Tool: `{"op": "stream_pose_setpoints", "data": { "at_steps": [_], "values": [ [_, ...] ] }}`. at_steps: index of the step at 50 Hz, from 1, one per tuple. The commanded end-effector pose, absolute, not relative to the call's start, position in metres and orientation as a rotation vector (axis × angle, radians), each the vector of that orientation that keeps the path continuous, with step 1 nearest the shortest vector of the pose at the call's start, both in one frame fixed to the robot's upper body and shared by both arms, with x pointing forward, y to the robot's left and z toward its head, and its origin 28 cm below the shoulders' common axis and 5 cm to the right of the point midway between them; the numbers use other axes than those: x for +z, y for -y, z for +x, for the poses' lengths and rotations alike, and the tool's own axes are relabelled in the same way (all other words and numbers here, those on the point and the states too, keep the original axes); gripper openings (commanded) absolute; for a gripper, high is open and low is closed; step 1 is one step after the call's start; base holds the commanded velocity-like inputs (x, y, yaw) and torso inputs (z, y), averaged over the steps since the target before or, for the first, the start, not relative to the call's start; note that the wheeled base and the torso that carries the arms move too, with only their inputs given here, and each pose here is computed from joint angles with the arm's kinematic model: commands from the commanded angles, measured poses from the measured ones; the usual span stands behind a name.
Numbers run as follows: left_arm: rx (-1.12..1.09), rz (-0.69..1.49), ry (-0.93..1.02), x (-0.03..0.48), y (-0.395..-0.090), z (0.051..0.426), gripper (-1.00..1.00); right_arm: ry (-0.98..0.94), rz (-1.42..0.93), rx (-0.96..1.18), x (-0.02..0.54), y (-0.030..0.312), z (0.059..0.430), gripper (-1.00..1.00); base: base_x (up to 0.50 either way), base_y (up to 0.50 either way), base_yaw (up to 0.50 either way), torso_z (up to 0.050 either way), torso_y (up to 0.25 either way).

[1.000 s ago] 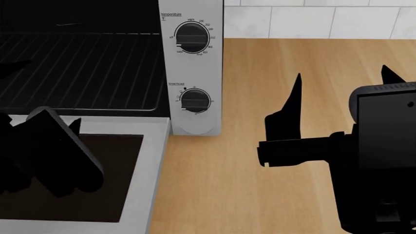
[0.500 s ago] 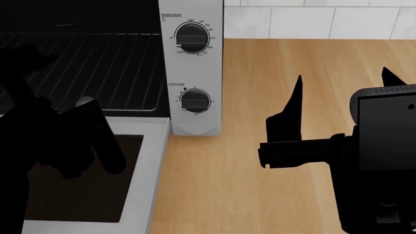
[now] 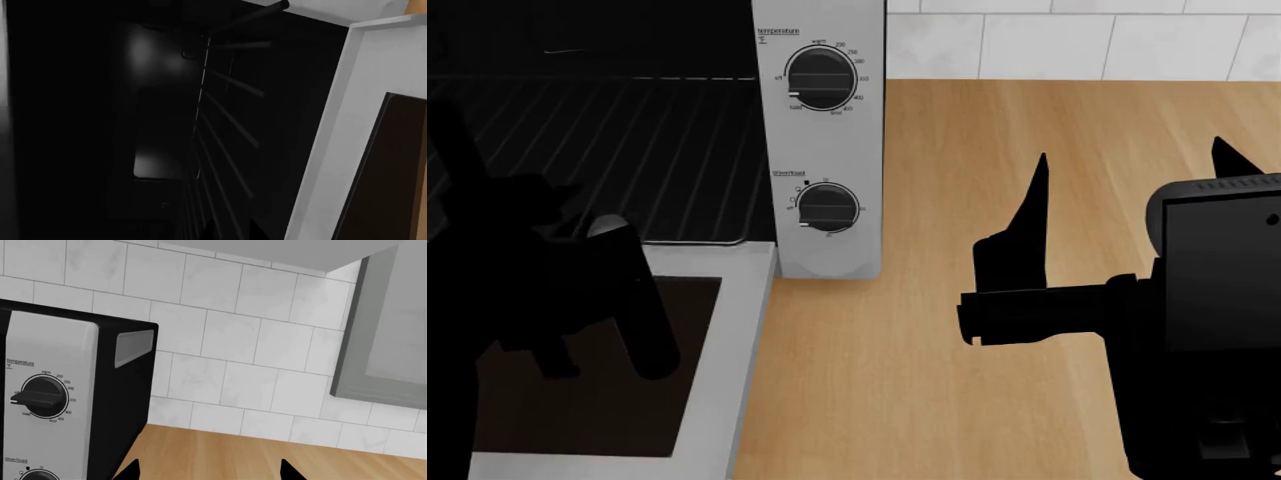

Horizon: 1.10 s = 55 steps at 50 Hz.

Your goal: Fully slide the toaster oven rack0 out.

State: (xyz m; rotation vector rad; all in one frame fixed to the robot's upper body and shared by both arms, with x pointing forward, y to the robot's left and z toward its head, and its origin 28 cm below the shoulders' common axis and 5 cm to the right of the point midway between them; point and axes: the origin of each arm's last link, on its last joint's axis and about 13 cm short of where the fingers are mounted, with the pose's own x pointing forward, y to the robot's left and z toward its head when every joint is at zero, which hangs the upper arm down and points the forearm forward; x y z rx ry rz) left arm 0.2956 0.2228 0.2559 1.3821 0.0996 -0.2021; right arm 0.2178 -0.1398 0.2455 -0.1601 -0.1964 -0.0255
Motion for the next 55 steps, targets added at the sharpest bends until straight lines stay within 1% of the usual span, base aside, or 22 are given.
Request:
{"op": "stream_pose_setpoints", "data": {
  "at_steps": [1,7,13,30,31,45,51,52,55],
  "values": [
    [-0.202,1.327,-0.039,0.234,-0.222,0.262,-1.00,0.200,-0.160,-0.026,0.246,0.140,0.217,1.00,0.00,0.00,0.00,0.000,0.000],
    [-0.177,1.333,-0.029,0.231,-0.227,0.248,-1.00,0.197,-0.160,-0.025,0.245,0.140,0.218,1.00,-0.01,0.00,0.00,0.000,0.004],
    [-0.160,1.336,0.019,0.235,-0.229,0.221,-1.00,0.203,-0.162,-0.024,0.248,0.139,0.217,1.00,-0.01,0.00,0.01,0.000,0.004],
    [-0.128,1.342,0.117,0.236,-0.232,0.170,-1.00,0.204,-0.166,-0.025,0.248,0.139,0.217,1.00,-0.01,0.00,0.01,-0.001,0.004],
    [-0.110,1.323,0.138,0.238,-0.231,0.167,1.00,0.204,-0.165,-0.025,0.248,0.139,0.216,1.00,-0.02,0.00,0.01,0.000,0.000],
    [-0.095,1.359,0.189,0.241,-0.234,0.120,1.00,0.212,-0.165,-0.024,0.251,0.139,0.215,1.00,0.00,0.00,0.00,-0.001,0.000],
    [-0.084,1.362,0.221,0.244,-0.234,0.106,1.00,0.215,-0.165,-0.022,0.252,0.138,0.214,1.00,0.00,0.00,0.00,0.000,0.000],
    [-0.056,1.345,0.266,0.245,-0.236,0.102,1.00,0.217,-0.165,-0.023,0.252,0.139,0.214,1.00,0.00,0.00,0.00,0.000,0.000],
    [-0.051,1.332,0.273,0.244,-0.238,0.102,1.00,0.216,-0.165,-0.021,0.252,0.139,0.214,1.00,0.00,0.00,0.00,0.000,0.000]
  ]
}}
